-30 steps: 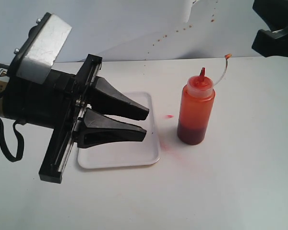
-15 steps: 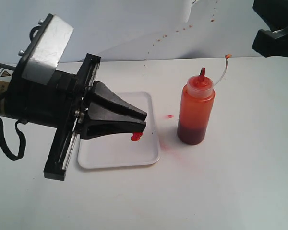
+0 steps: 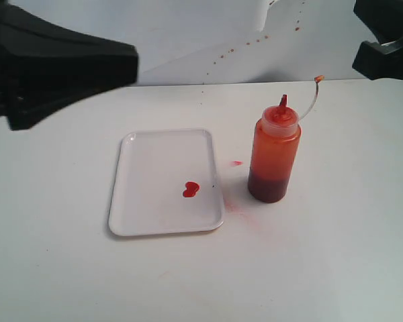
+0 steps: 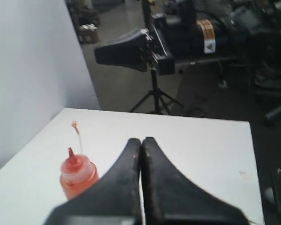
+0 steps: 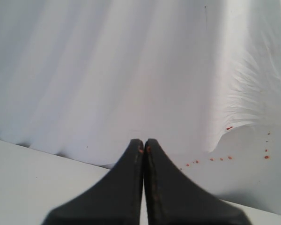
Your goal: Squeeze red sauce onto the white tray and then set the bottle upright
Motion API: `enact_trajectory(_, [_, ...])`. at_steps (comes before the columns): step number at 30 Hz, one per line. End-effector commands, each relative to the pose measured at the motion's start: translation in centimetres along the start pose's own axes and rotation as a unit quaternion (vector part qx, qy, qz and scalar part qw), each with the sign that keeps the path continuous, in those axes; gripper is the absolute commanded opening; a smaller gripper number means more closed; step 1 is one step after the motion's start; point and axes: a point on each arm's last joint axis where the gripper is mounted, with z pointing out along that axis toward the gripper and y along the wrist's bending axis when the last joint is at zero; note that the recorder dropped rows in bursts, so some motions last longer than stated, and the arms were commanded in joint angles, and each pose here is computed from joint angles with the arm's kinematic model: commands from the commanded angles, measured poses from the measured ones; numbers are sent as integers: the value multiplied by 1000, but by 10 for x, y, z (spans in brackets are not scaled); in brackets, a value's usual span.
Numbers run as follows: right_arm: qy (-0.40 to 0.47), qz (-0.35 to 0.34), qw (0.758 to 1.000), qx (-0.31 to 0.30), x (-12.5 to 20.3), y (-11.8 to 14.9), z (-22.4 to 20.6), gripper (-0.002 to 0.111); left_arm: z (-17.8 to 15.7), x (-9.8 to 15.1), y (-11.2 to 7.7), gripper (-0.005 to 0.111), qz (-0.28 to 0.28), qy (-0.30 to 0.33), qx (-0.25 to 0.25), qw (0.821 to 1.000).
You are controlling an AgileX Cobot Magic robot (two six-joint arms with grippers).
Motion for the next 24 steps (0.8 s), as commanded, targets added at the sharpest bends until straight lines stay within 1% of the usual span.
enact_trajectory(1, [1, 2, 1000, 4, 1, -1, -2, 0, -29, -5, -17, 0, -20, -37, -75, 996])
enact_trajectory(4, [1, 2, 1000, 4, 1, -1, -2, 0, -44, 0, -30, 0, -11, -51, -97, 994])
enact_trajectory(6, [1, 2, 1000, 4, 1, -1, -2, 0, -51, 10, -32, 0, -35, -57, -132, 989])
enact_trajectory(8, [1, 2, 1000, 4, 1, -1, -2, 0, -61, 20, -35, 0, -90, -74, -175, 978])
enact_trajectory(9, [1, 2, 1000, 4, 1, -1, -2, 0, -67, 24, -38, 0, -105, -85, -190, 972])
enact_trajectory(10, [1, 2, 1000, 4, 1, -1, -2, 0, -72, 30, -41, 0, -115, -94, -207, 967])
enact_trajectory(12, [1, 2, 1000, 4, 1, -1, -2, 0, -84, 42, -49, 0, -115, -112, -232, 960])
enact_trajectory(15, [1, 2, 1000, 4, 1, -1, -2, 0, -94, 66, -57, 0, -121, -122, -265, 949])
enact_trajectory(16, [1, 2, 1000, 4, 1, -1, -2, 0, -99, 74, -58, 0, -140, -135, -285, 938])
enact_trajectory(19, [1, 2, 1000, 4, 1, -1, -2, 0, -103, 103, -59, 0, -213, -158, -315, 912])
enact_trajectory(20, [1, 2, 1000, 4, 1, -1, -2, 0, -104, 111, -59, 0, -221, -158, -324, 906])
enact_trajectory(24, [1, 3, 1000, 4, 1, -1, -2, 0, -109, 144, -65, 0, -204, -152, -365, 896])
